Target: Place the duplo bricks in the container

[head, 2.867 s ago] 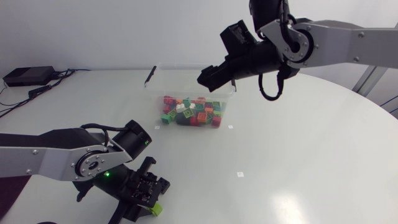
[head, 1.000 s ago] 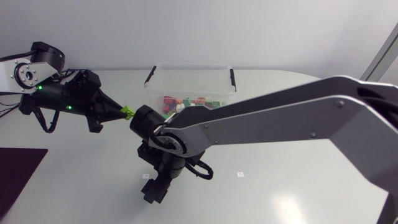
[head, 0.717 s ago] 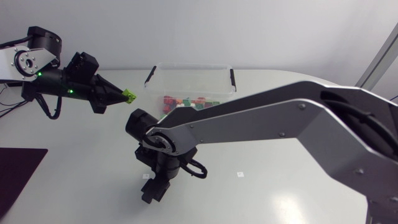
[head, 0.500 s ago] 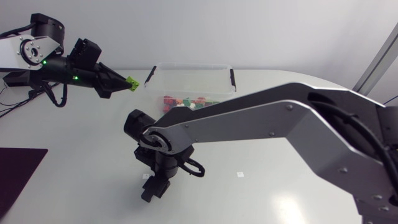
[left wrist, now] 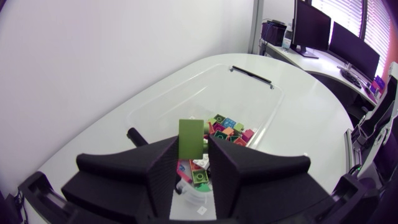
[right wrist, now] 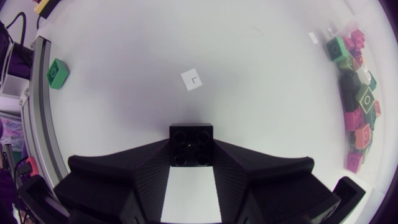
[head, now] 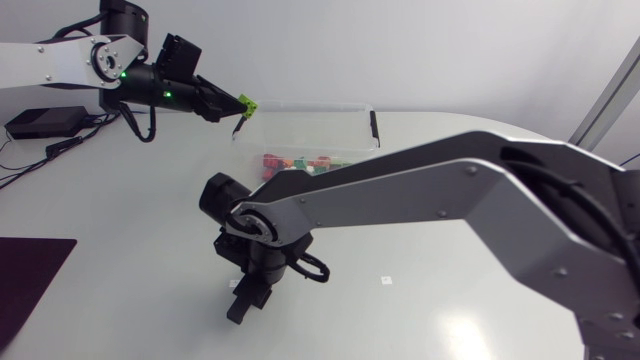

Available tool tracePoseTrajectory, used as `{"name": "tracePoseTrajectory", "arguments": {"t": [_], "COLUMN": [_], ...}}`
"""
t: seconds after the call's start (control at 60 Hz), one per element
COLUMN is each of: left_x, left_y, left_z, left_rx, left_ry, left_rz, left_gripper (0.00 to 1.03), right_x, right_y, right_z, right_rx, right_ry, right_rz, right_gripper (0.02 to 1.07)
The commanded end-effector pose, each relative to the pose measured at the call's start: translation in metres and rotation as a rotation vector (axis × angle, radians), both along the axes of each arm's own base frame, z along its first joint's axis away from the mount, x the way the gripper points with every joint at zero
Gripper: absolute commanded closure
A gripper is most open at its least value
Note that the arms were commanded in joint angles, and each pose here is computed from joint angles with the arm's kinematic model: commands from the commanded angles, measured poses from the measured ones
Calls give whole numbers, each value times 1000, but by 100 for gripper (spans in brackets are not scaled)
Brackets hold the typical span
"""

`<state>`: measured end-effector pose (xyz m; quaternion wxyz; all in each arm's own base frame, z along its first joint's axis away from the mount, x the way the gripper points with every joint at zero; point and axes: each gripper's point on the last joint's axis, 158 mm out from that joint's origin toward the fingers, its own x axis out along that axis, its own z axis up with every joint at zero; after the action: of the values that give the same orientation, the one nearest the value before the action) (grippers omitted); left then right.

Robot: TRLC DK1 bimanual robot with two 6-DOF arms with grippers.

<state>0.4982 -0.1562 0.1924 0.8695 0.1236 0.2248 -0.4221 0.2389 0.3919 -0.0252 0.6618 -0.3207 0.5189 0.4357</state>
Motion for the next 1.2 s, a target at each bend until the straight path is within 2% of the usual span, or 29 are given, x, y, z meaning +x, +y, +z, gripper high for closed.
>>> {"name": "tracePoseTrajectory", "arguments": {"t": [0.0, 0.217, 0.267, 0.383, 0.467, 0.6, 0.683, 0.75, 0.867, 1.05, 1.183], "left_x": [12, 32, 37, 44, 46, 49, 49, 42, 21, -12, -39], "left_y": [-18, -33, -34, -34, -35, -35, -30, -26, -17, 12, 30], "left_z": [2, -12, -18, -25, -26, -31, -29, -27, -28, -25, -38], "left_rx": [-30, -16, -7, 2, 10, 51, 75, 94, 187, 282, 330], "left_ry": [10, 29, 34, 44, 42, 36, 28, 26, -20, -70, -6], "left_rz": [-19, -6, 0, 8, 15, 44, 67, 78, 59, 39, 19], "left_gripper": [84, 83, 75, 63, 61, 18, 7, 5, 5, 5, 5], "right_x": [6, 20, 24, 39, 52, 74, 93, 108, 135, 165, 186], "right_y": [-6, -22, -25, -34, -43, -58, -72, -82, -100, -115, -123], "right_z": [25, 63, 74, 101, 122, 151, 173, 184, 195, 209, 218], "right_rx": [50, 123, 144, 194, 232, 279, 316, 337, 368, 420, 456], "right_ry": [-30, -78, -93, -132, -166, -217, -260, -283, -318, -370, -411], "right_rz": [-19, -72, -84, -126, -159, -211, -259, -294, -354, -424, -470], "right_gripper": [78, 78, 78, 78, 78, 78, 78, 78, 78, 78, 78]}}
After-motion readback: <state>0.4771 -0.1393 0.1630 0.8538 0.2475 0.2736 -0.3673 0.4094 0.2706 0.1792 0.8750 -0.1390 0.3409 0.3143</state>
